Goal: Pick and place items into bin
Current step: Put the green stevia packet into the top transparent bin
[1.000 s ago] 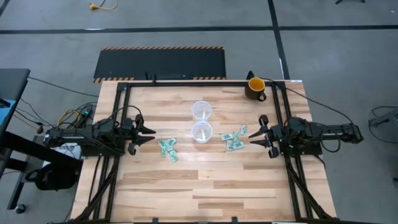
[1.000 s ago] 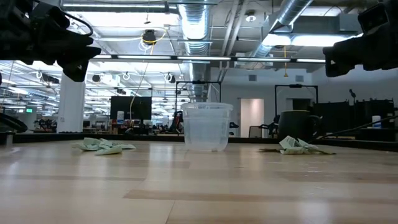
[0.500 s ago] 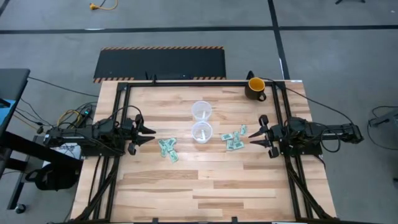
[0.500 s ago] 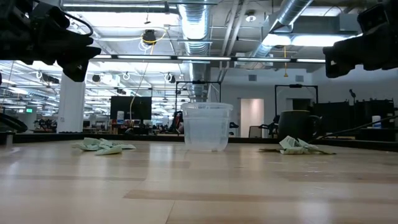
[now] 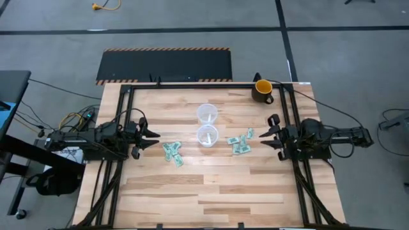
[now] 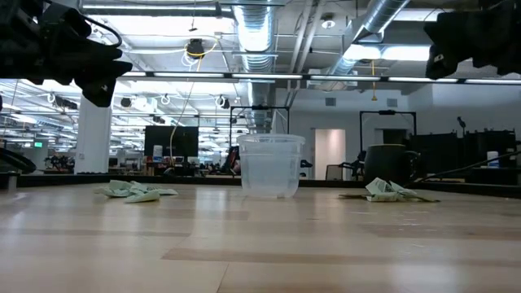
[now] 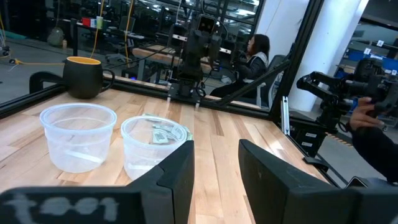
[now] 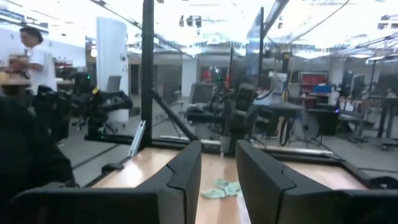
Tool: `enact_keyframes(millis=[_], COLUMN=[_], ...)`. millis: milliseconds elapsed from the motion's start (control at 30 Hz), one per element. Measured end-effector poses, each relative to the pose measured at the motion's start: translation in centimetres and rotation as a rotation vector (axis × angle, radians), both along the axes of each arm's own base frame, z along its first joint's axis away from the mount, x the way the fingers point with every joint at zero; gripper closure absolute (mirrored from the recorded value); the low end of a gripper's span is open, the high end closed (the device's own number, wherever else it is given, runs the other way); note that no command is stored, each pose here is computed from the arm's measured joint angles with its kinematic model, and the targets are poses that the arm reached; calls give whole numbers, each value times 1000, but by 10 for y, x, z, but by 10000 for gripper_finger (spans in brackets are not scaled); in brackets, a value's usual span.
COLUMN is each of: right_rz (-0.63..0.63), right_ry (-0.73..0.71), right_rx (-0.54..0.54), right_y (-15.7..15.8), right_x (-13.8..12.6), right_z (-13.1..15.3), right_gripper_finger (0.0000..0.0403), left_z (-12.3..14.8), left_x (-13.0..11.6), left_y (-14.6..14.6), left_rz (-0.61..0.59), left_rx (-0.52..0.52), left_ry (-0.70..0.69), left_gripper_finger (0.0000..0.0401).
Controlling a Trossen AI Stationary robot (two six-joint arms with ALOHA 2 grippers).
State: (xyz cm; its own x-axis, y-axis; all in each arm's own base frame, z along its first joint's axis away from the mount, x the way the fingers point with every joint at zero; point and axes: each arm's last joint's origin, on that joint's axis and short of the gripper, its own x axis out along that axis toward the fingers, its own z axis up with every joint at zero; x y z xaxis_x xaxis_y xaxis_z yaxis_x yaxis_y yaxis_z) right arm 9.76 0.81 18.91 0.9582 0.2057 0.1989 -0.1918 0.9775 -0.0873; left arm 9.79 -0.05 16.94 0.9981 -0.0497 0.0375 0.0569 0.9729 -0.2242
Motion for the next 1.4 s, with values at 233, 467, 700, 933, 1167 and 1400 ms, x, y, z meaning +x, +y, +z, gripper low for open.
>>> enact_keyframes(millis=[233, 467, 700, 933, 1167, 1400], right_rz=[-86, -133, -167, -263, -608, -651], right_ry=[-60, -128, -184, -85, 160, 419], right_rx=[22, -53, -145, -122, 71, 80], right_y=[-3, -3, -4, -7, -17, -17], right_x=[-1, -2, -4, -7, 2, 26], right_z=[6, 11, 15, 39, 57, 46], right_gripper_finger=[310, 310, 310, 310, 310, 310], left_z=[0, 0, 0, 0, 0, 0], left_x=[0, 0, 0, 0, 0, 0], left_y=[0, 0, 0, 0, 0, 0], left_rz=[0, 0, 0, 0, 0, 0], left_rx=[0, 0, 0, 0, 0, 0], left_ry=[0, 0, 1, 1, 0, 0], left_gripper_finger=[287, 287, 287, 287, 287, 287])
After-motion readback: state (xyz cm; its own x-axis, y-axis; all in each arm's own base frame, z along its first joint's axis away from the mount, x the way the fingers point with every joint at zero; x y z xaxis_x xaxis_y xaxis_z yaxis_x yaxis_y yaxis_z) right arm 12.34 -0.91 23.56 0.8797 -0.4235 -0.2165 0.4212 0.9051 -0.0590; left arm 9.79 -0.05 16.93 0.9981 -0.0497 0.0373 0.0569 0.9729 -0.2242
